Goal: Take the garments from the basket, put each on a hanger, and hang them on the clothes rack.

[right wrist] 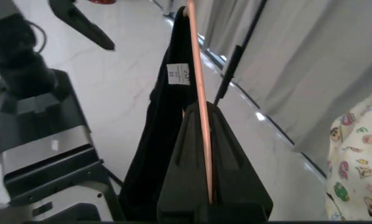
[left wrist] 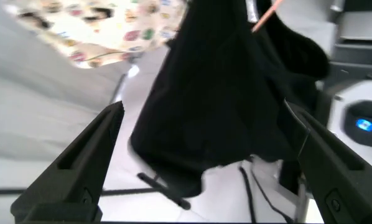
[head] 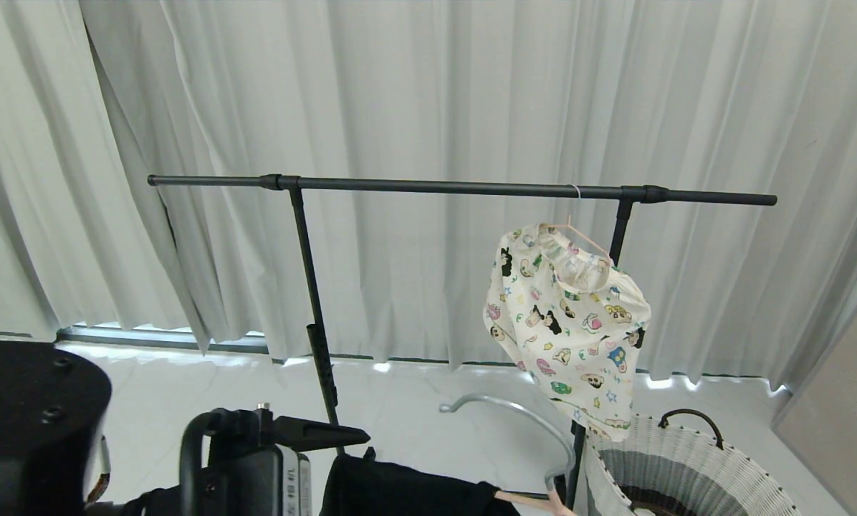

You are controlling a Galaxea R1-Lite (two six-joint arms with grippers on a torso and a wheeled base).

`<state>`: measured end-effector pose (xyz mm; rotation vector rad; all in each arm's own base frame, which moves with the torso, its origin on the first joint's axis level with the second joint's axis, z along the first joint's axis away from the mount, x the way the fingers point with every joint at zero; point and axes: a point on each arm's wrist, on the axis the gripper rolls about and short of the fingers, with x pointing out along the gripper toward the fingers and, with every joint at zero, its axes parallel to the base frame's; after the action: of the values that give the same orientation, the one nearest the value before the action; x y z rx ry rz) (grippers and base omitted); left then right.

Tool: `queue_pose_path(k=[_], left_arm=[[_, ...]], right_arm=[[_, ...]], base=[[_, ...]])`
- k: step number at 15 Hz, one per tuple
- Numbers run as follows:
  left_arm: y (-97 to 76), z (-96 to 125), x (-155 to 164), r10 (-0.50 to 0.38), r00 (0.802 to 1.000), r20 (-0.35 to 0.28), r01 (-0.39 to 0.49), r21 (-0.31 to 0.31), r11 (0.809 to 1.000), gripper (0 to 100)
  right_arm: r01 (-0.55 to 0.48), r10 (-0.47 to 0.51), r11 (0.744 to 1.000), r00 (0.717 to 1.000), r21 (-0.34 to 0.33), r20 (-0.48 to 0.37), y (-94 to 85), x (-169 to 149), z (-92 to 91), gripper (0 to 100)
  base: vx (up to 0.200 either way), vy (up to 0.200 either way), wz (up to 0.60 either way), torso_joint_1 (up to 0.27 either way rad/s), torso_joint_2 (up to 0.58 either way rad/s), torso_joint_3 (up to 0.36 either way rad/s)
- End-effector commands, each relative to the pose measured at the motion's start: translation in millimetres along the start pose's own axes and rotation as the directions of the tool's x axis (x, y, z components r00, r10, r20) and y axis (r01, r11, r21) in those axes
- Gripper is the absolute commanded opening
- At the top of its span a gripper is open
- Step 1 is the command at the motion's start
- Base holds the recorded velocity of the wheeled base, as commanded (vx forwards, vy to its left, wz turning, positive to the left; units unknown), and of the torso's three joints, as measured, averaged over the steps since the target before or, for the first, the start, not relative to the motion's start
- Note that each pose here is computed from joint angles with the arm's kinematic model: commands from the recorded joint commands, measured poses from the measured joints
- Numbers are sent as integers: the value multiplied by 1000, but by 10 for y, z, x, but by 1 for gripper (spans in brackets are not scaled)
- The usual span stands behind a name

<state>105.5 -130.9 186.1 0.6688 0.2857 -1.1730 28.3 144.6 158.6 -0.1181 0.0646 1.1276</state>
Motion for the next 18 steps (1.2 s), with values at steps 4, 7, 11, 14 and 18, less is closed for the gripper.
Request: queue_pose_path(k=[4,7,11,14,18], left_arm=[[39,52,252,-51,998,-48,51,0,999,100],[-12,76,291,-80,996,-47,81,14,997,100],[-29,76,335,-95,994,-57,96,16,995,0],[-29,76,335,-95,994,-57,96,16,995,0],[-28,79,332,-94,994,-55,95,17,995,0]], right_arm=[[-64,64,998,998,-21,4,93,-22,4,0],[-63,64,998,998,-19,8,93,-22,14,0],[-63,64,998,998,-19,8,92,-25,15,0],[-63,64,998,998,-21,7,93,-26,11,0],[-61,61,998,998,-22,4,90,-28,2,0]], base=[[0,0,0,0,0,0],[0,0,0,0,0,0],[0,0,0,0,0,0],[0,0,0,0,0,0],[0,0,0,0,0,0]])
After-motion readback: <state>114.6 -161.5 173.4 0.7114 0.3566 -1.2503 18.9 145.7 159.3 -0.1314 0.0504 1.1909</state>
